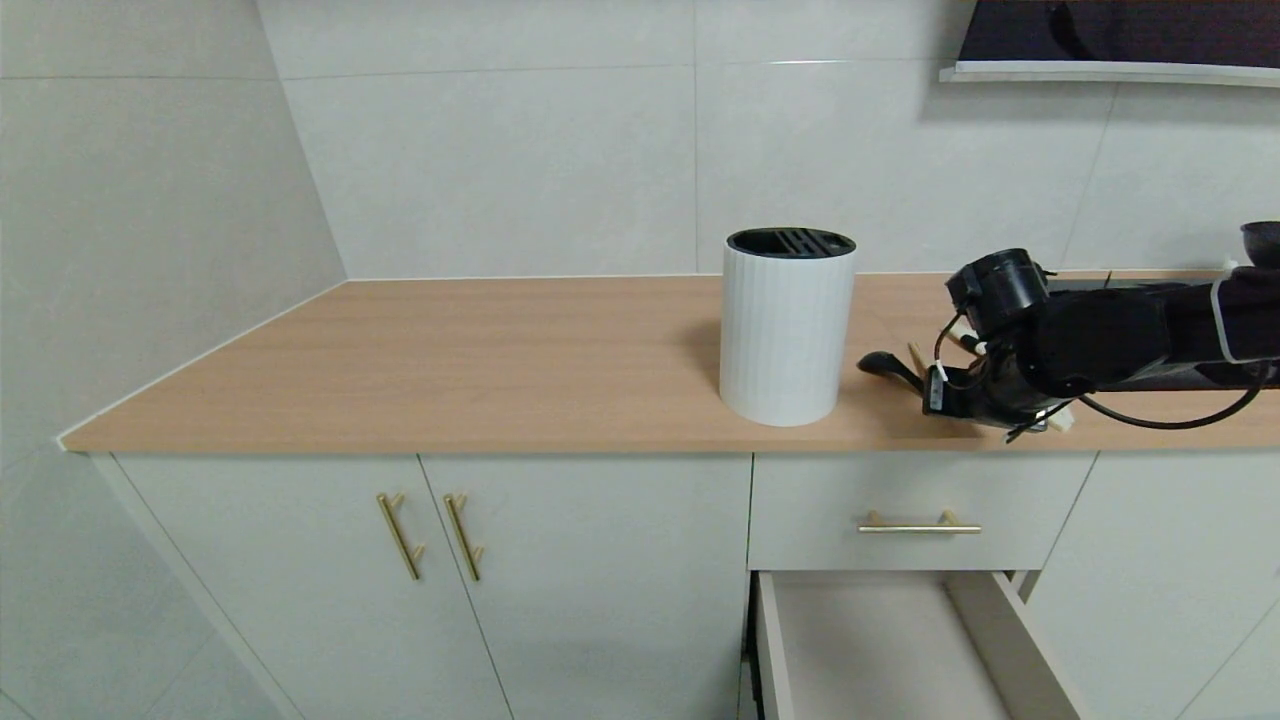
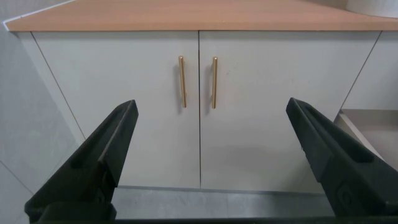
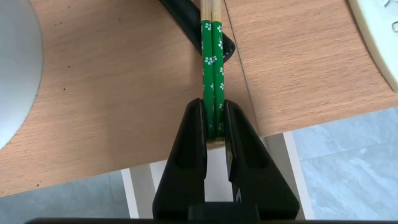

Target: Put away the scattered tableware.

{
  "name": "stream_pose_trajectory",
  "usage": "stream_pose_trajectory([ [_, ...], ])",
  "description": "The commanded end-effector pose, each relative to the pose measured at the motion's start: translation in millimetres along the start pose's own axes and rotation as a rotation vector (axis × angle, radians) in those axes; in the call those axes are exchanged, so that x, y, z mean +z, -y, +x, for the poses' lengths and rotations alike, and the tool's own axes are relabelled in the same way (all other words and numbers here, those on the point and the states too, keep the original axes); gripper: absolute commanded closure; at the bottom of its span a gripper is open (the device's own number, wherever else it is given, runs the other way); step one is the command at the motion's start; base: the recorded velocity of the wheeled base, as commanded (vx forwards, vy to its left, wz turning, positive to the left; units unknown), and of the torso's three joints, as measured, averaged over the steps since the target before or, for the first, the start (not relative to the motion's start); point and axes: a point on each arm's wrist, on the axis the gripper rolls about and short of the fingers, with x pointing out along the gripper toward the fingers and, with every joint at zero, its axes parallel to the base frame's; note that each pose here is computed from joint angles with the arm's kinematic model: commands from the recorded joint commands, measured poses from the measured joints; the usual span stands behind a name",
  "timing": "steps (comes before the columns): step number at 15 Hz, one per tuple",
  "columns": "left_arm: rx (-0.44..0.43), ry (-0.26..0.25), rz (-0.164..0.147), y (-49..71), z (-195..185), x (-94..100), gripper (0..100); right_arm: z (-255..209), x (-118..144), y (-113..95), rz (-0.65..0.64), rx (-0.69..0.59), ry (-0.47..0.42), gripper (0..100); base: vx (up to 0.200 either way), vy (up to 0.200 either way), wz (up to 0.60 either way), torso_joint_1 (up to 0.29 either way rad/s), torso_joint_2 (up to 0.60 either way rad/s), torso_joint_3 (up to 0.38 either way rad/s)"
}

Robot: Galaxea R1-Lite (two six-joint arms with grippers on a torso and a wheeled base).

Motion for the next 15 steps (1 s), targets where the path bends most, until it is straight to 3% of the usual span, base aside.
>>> stream_pose_trajectory([
  [1, 0.001, 0.0, -0.001, 0.0, 0, 0.0, 0, -3, 1, 1, 0.002, 0.003, 0.006, 100, 0.0, 0.0, 0.0, 0.0, 0.0, 0.0],
  [5, 0.001, 0.0, -0.001, 0.0, 0, 0.0, 0, -27, 4, 6, 0.021, 0.019, 0.034, 100, 0.0, 0.0, 0.0, 0.0, 0.0, 0.0],
  [10, 0.001, 0.0, -0.001, 0.0, 0, 0.0, 0, -126, -20, 25, 0.008, 0.135, 0.081, 100, 0.0, 0.0, 0.0, 0.0, 0.0, 0.0],
  [15, 0.001, 0.0, -0.001, 0.0, 0, 0.0, 0, -215, -52, 61, -0.064, 0.352, -0.066, 100, 0.0, 0.0, 0.0, 0.0, 0.0, 0.0],
])
